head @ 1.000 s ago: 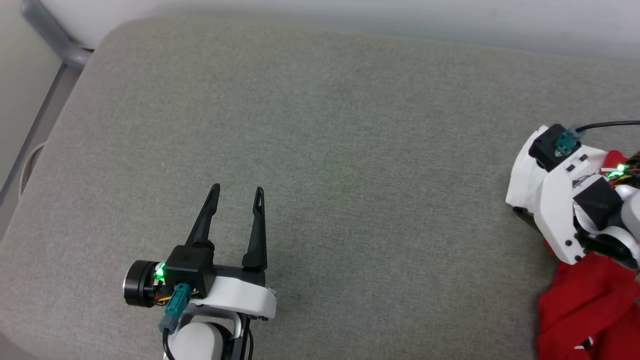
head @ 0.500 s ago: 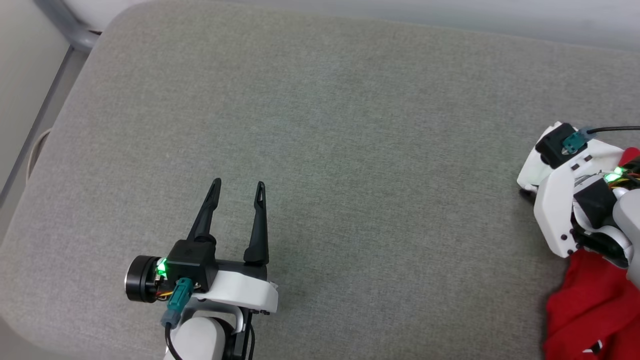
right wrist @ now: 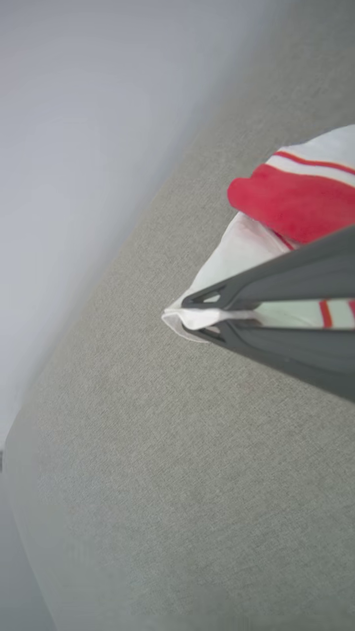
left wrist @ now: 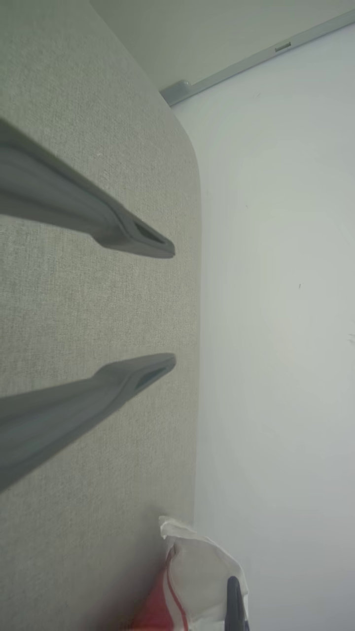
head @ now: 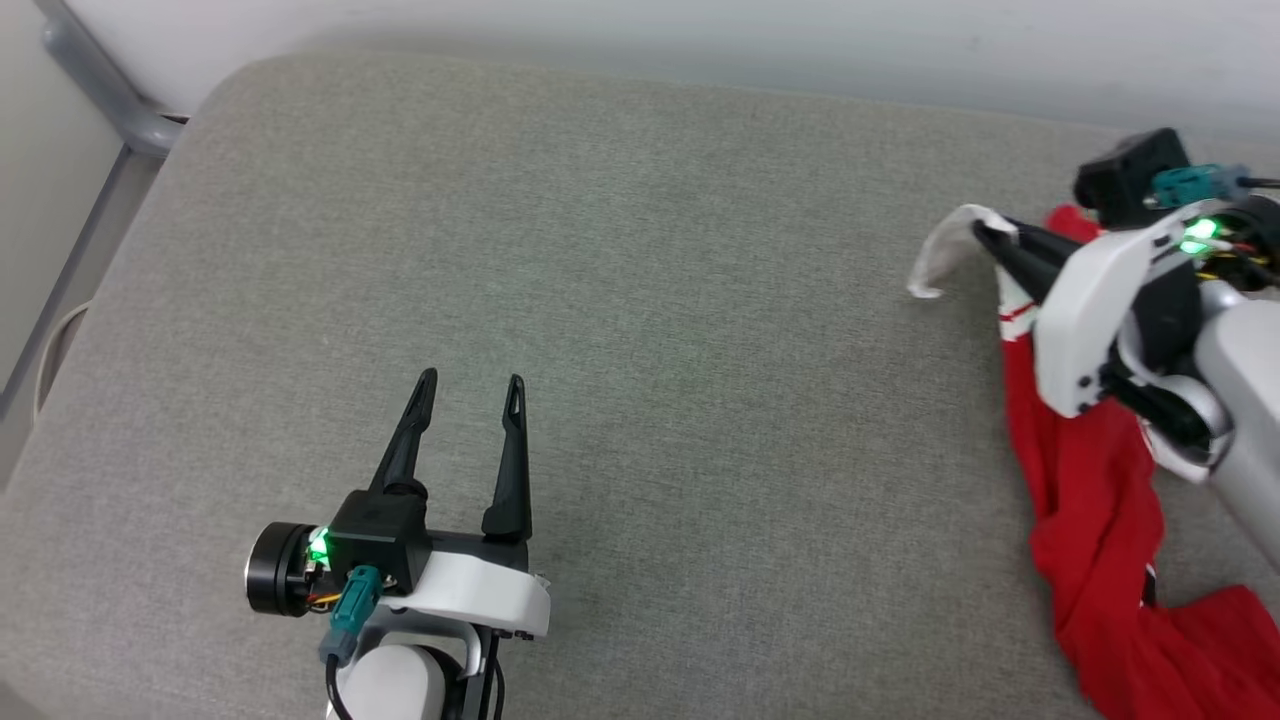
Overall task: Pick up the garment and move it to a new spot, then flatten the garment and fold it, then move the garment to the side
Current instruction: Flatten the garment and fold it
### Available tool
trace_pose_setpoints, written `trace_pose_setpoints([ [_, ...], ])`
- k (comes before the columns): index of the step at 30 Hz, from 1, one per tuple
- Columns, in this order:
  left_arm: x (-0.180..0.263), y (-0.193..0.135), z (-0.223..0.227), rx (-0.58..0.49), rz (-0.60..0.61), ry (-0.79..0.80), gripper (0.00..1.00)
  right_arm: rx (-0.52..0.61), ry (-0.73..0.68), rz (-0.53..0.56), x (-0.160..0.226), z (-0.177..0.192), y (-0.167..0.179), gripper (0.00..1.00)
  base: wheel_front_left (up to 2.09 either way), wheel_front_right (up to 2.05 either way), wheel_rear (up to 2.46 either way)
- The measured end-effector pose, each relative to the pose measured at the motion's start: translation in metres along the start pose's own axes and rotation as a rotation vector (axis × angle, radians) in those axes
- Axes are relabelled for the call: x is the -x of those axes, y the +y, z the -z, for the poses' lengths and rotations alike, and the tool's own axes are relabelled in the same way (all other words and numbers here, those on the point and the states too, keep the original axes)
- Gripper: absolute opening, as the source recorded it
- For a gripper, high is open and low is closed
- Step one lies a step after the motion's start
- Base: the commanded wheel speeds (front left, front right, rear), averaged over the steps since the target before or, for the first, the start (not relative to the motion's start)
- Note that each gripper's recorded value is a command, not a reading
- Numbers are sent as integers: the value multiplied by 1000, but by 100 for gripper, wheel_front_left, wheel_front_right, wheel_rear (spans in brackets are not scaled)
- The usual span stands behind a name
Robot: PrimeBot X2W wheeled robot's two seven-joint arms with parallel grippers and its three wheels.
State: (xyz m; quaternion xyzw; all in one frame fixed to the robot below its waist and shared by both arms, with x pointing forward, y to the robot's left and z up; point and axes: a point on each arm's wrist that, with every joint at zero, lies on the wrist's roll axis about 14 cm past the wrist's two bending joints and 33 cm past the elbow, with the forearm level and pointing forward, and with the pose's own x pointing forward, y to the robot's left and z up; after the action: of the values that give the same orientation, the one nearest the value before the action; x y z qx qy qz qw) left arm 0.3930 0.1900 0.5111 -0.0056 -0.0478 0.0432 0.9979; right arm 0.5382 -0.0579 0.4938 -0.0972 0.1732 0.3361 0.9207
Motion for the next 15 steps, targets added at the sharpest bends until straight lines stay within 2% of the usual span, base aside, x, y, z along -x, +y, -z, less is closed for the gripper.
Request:
trace_pose_setpoints([
  [9,10,18,-1,-9,-58,6,100,46,-91,-215,-33,-21,95,0,0,0,0],
  [15,15,27,1,-15,-87,16,100,89,-60,-409,-37,-3,176,0,0,0,0],
])
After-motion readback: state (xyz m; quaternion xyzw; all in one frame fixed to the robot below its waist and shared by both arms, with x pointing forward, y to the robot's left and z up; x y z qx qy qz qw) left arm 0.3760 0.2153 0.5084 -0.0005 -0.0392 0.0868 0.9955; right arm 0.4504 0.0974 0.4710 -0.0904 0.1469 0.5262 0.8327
